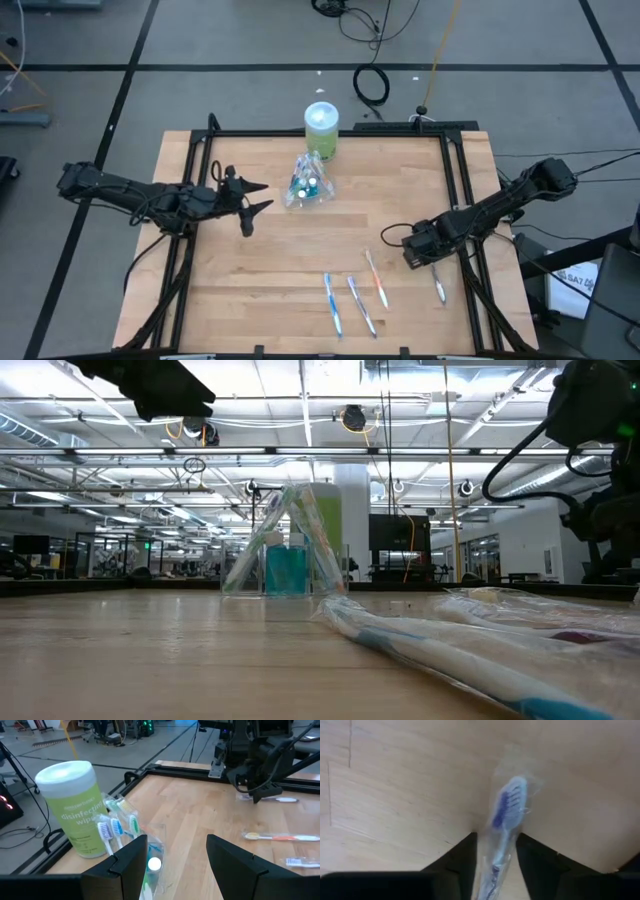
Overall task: Pick & Place toothbrushing station
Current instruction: Put the right purple toothbrush into the transparent organizer
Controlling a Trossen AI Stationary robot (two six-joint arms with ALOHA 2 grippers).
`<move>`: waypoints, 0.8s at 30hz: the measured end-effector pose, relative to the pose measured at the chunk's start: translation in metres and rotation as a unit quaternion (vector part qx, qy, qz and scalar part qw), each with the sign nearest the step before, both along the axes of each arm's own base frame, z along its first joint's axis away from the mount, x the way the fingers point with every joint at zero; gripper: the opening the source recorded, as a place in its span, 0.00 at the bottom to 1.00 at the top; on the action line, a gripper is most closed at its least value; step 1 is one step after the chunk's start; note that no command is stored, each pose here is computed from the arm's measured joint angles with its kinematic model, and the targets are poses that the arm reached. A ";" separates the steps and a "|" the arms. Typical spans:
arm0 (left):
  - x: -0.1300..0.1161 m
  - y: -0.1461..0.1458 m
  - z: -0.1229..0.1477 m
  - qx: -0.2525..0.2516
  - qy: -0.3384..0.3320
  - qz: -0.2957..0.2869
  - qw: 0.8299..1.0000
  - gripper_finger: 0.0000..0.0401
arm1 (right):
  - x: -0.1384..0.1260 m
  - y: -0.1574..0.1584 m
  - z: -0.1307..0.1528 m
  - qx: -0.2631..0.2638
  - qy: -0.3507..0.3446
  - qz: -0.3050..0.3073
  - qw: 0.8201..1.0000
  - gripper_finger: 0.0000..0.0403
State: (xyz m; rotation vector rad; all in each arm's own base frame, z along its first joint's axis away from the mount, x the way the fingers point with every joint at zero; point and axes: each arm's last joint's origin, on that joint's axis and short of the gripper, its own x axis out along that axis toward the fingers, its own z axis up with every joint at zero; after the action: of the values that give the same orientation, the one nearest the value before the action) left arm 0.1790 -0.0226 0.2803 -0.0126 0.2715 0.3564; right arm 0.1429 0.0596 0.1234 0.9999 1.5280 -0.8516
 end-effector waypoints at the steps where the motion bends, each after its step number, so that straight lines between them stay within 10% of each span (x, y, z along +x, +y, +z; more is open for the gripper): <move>1: 0.000 0.000 0.000 0.000 -0.001 0.000 1.000 0.53 | 0.000 0.000 0.000 -0.004 -0.001 0.001 1.000 0.28; 8: 0.000 0.000 0.000 0.000 -0.001 0.000 1.000 0.53 | 0.006 0.001 0.005 -0.014 -0.027 0.046 0.998 0.04; 16: 0.000 0.000 0.000 0.003 -0.001 -0.001 1.000 0.53 | 0.031 0.004 0.032 -0.086 -0.142 0.080 0.983 0.03; 20: 0.000 0.000 0.001 0.002 -0.005 -0.001 1.000 0.53 | 0.049 0.006 0.050 -0.115 -0.277 0.108 0.948 0.01; 24: 0.000 0.000 0.002 0.000 -0.010 -0.001 1.000 0.53 | 0.065 0.007 0.078 -0.186 -0.429 0.159 0.869 0.02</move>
State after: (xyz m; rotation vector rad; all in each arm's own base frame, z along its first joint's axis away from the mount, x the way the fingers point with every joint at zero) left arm 0.1795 -0.0227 0.2822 -0.0162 0.2526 0.3541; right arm 0.2079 0.0664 0.2016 0.6617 0.6857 -0.3451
